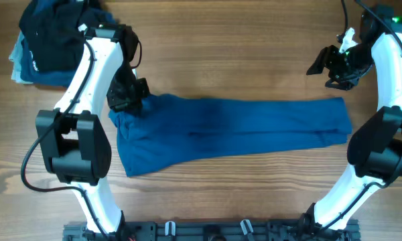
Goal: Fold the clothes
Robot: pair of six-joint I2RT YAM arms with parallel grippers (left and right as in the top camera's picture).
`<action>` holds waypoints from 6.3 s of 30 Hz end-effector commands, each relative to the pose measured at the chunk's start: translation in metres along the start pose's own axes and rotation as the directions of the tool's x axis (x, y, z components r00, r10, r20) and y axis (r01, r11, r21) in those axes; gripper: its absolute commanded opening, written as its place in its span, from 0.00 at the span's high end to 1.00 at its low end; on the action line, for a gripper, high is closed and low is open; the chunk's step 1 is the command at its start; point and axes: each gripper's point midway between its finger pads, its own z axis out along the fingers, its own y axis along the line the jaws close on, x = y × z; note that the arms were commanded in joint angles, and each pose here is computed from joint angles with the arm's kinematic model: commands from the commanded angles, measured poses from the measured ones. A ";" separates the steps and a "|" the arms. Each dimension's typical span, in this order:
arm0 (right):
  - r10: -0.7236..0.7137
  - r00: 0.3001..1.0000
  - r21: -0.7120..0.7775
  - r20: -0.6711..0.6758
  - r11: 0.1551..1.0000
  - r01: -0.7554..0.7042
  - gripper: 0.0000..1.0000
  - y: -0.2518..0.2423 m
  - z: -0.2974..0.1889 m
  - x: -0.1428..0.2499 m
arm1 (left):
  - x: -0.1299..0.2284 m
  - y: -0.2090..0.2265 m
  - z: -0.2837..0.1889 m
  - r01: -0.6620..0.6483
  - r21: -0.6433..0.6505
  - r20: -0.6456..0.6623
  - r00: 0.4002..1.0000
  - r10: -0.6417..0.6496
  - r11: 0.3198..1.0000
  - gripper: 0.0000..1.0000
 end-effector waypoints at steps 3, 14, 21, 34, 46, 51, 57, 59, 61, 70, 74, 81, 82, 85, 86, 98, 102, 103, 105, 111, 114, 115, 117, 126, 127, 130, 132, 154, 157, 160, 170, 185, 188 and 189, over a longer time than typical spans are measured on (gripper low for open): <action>-0.034 0.999 -0.022 0.040 0.999 0.035 0.35 0.009 -0.015 -0.002 | 0.028 -0.005 0.001 -0.018 -0.027 -0.073 0.997 0.016 0.999 0.96; 0.019 1.000 0.091 0.023 0.996 -0.021 0.35 -0.011 -0.015 0.004 | 0.049 0.048 0.039 0.079 -0.315 -0.135 0.983 -0.127 0.946 0.96; 0.070 0.997 0.179 0.022 0.981 -0.073 0.36 -0.026 -0.018 0.008 | 0.038 0.077 0.035 0.206 -0.331 -0.101 0.963 -0.251 0.921 0.71; -0.006 1.000 0.144 0.022 0.990 0.002 0.31 -0.016 -0.041 0.024 | 0.035 0.025 0.021 0.152 -0.125 0.011 0.988 -0.152 0.980 0.71; -0.059 0.994 -0.116 0.097 0.991 0.070 0.00 -0.069 -0.050 0.006 | 0.055 -0.102 0.022 -0.152 0.108 0.160 0.978 0.134 0.982 0.00; 0.046 0.997 -0.096 0.067 0.995 -0.039 0.00 -0.115 -0.023 0.017 | 0.056 -0.119 0.023 -0.192 0.123 0.200 0.966 0.165 0.974 0.00; 0.091 0.996 -0.102 0.016 0.991 -0.089 0.00 -0.131 0.015 0.036 | 0.054 -0.122 0.022 -0.200 0.121 0.218 0.961 0.170 0.972 0.00; 0.139 0.990 -0.084 -0.012 0.987 -0.139 0.00 -0.138 0.030 0.046 | 0.053 -0.122 0.022 -0.201 0.121 0.219 0.961 0.171 0.972 0.00; 0.161 0.986 -0.084 -0.033 0.983 -0.163 0.00 -0.140 0.042 0.054 | 0.053 -0.122 0.022 -0.201 0.123 0.221 0.960 0.171 0.972 0.00; 0.195 0.976 -0.125 -0.093 0.971 -0.206 0.00 -0.131 0.051 0.070 | 0.052 -0.123 0.021 -0.203 0.127 0.227 0.959 0.171 0.971 0.00; 0.190 0.977 -0.150 -0.101 0.967 -0.204 0.02 -0.126 0.060 0.074 | 0.052 -0.123 0.022 -0.203 0.126 0.226 0.959 0.171 0.971 0.00; 0.282 0.954 -0.107 -0.101 0.950 -0.293 0.74 -0.130 0.075 0.077 | 0.053 -0.122 0.022 -0.201 0.122 0.219 0.961 0.171 0.972 0.00; 0.311 0.946 -0.094 -0.093 0.943 -0.320 0.87 -0.132 0.074 0.074 | 0.054 -0.122 0.022 -0.200 0.121 0.217 0.961 0.171 0.972 0.00; 0.353 0.934 -0.095 -0.063 0.929 -0.358 0.96 -0.131 0.060 0.060 | 0.054 -0.121 0.022 -0.200 0.120 0.216 0.961 0.171 0.972 0.00; 0.348 0.936 -0.096 -0.049 0.932 -0.351 0.96 -0.130 0.054 0.055 | 0.054 -0.121 0.022 -0.200 0.120 0.216 0.961 0.171 0.972 0.00; 0.287 0.923 0.211 0.257 0.915 -0.344 0.96 -0.149 -0.044 0.023 | 0.050 -0.126 0.021 -0.207 0.134 0.236 0.956 0.172 0.969 0.00; 0.163 0.962 0.269 0.218 0.938 -0.220 0.96 -0.108 -0.035 0.027 | 0.050 -0.126 0.021 -0.208 0.135 0.238 0.956 0.172 0.969 0.00; 0.127 0.972 0.275 0.197 0.945 -0.179 0.96 -0.094 -0.029 0.030 | 0.050 -0.126 0.021 -0.208 0.135 0.238 0.956 0.172 0.969 0.00; 0.050 0.988 0.286 0.144 0.954 -0.090 0.96 -0.065 -0.017 0.040 | 0.050 -0.126 0.021 -0.207 0.135 0.237 0.956 0.171 0.969 0.00; -0.148 0.989 0.306 0.009 0.942 0.138 0.92 0.001 0.013 0.075 | 0.051 -0.124 0.021 -0.204 0.129 0.228 0.959 0.171 0.971 0.00; -0.182 0.982 0.313 -0.046 0.931 0.187 0.74 0.010 0.017 0.091 | 0.052 -0.123 0.022 -0.203 0.127 0.225 0.959 0.171 0.971 0.00; -0.196 0.979 0.315 -0.064 0.927 0.206 0.72 0.011 0.017 0.095 | 0.052 -0.123 0.022 -0.203 0.127 0.225 0.959 0.171 0.971 0.00; -0.205 0.975 0.315 -0.087 0.923 0.222 0.44 0.011 0.017 0.100 | 0.052 -0.123 0.021 -0.203 0.127 0.226 0.959 0.171 0.971 0.00; -0.215 0.976 0.274 -0.008 0.939 0.209 0.33 0.027 -0.011 0.084 | 0.052 -0.123 0.021 -0.203 0.127 0.226 0.959 0.171 0.971 0.00; -0.217 0.976 0.273 0.022 0.941 0.203 0.31 0.029 -0.023 0.079 | 0.052 -0.123 0.021 -0.203 0.127 0.226 0.959 0.171 0.971 0.00; -0.236 0.965 0.254 0.118 0.946 0.201 0.14 0.027 -0.049 0.055 | 0.052 -0.123 0.022 -0.203 0.127 0.226 0.959 0.171 0.971 0.00; -0.221 0.968 0.219 0.115 0.957 0.192 0.15 0.019 -0.046 0.050 | 0.052 -0.123 0.021 -0.203 0.127 0.226 0.959 0.171 0.971 0.00; -0.096 0.993 -0.085 -0.067 0.992 0.090 0.96 -0.002 0.115 0.102 | 0.051 -0.125 0.021 -0.206 0.131 0.232 0.957 0.172 0.970 0.00; -0.084 0.993 -0.066 -0.082 0.995 0.078 0.96 -0.005 0.116 0.103 | 0.051 -0.125 0.021 -0.206 0.130 0.232 0.957 0.172 0.970 0.00; -0.096 0.994 -0.074 -0.047 0.993 0.092 0.96 0.008 0.081 0.096 | 0.051 -0.125 0.021 -0.206 0.130 0.232 0.958 0.172 0.970 0.00; -0.085 0.946 0.037 0.313 0.996 0.078 0.12 -0.017 -0.057 0.047 | 0.051 -0.125 0.021 -0.206 0.130 0.232 0.957 0.172 0.970 0.00; -0.048 0.999 -0.104 0.018 0.993 0.049 0.00 -0.074 0.066 0.052 | 0.049 -0.126 0.020 -0.209 0.136 0.241 0.955 0.173 0.968 0.00; -0.039 0.999 -0.036 -0.015 0.999 0.039 0.01 -0.090 0.079 0.053 | 0.049 -0.126 0.020 -0.209 0.136 0.241 0.955 0.173 0.968 0.00; -0.038 0.999 -0.037 -0.023 0.999 0.037 0.01 -0.091 0.083 0.053 | 0.049 -0.126 0.020 -0.209 0.136 0.241 0.955 0.173 0.968 0.00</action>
